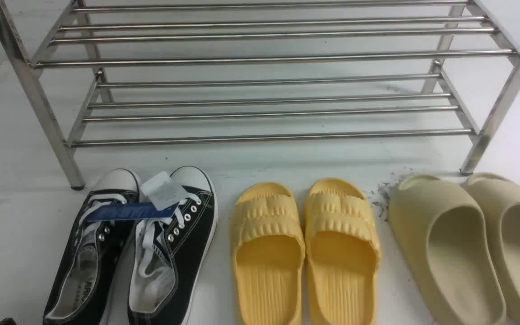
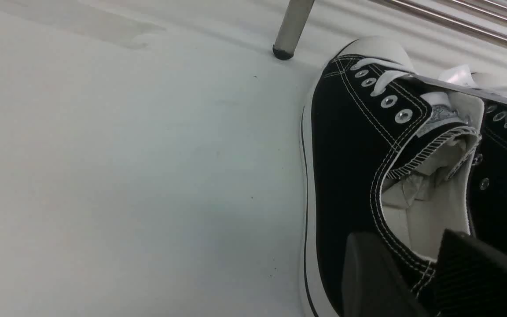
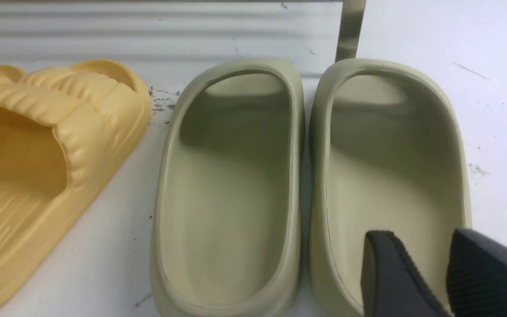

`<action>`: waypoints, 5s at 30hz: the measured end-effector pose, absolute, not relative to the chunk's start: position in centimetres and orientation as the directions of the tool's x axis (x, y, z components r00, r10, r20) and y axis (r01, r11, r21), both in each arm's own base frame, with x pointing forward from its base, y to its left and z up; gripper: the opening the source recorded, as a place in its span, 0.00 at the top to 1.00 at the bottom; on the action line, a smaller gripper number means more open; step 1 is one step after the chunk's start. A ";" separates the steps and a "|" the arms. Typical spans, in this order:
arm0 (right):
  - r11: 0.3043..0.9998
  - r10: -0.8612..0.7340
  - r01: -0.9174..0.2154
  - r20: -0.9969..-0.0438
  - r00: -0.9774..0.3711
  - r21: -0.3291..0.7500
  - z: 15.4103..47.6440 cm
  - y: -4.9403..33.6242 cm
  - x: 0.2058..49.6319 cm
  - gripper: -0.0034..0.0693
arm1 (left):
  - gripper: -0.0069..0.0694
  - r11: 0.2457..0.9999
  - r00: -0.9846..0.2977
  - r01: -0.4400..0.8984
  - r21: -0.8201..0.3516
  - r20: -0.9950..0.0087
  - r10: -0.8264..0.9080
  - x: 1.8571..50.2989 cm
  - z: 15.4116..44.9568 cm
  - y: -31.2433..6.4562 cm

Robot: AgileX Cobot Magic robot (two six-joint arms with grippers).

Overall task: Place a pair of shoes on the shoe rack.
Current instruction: Use the left arm to grab the shoe closest to it, then use the left arm to put a shoe into the shoe rack

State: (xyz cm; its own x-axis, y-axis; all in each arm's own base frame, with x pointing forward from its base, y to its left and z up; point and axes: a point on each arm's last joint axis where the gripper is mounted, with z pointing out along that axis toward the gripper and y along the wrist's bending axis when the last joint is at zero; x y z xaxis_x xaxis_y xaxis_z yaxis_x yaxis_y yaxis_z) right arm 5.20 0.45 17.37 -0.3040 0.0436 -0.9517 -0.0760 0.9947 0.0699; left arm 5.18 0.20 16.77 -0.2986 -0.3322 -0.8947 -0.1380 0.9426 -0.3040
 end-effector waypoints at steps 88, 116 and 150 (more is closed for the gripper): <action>0.995 0.043 -0.078 -0.952 -0.304 0.070 17.4 0.5 5.2 0.62 | 0.51 0.998 -0.965 -0.055 0.024 -0.258 -0.047 22.8 21.5 -6.6; 0.995 0.043 -0.078 -0.952 -0.304 0.070 17.4 0.5 5.2 0.62 | 0.91 0.990 -0.969 -0.140 -0.018 -0.201 -0.141 23.5 20.0 -5.6; 0.995 0.043 -0.078 -0.952 -0.304 0.070 17.4 0.5 5.2 0.62 | 0.91 1.000 -0.939 -0.025 -0.004 -0.344 -0.025 34.4 27.8 -8.1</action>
State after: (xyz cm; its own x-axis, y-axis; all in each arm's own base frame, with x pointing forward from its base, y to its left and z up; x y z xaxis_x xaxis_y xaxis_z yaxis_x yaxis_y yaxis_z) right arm 5.19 0.46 17.37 -0.3041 0.0430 -0.9517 -0.0779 0.9945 0.0699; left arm 34.35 -8.11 27.80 -0.9387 -0.0252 -0.3438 -0.0255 0.9997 -0.0037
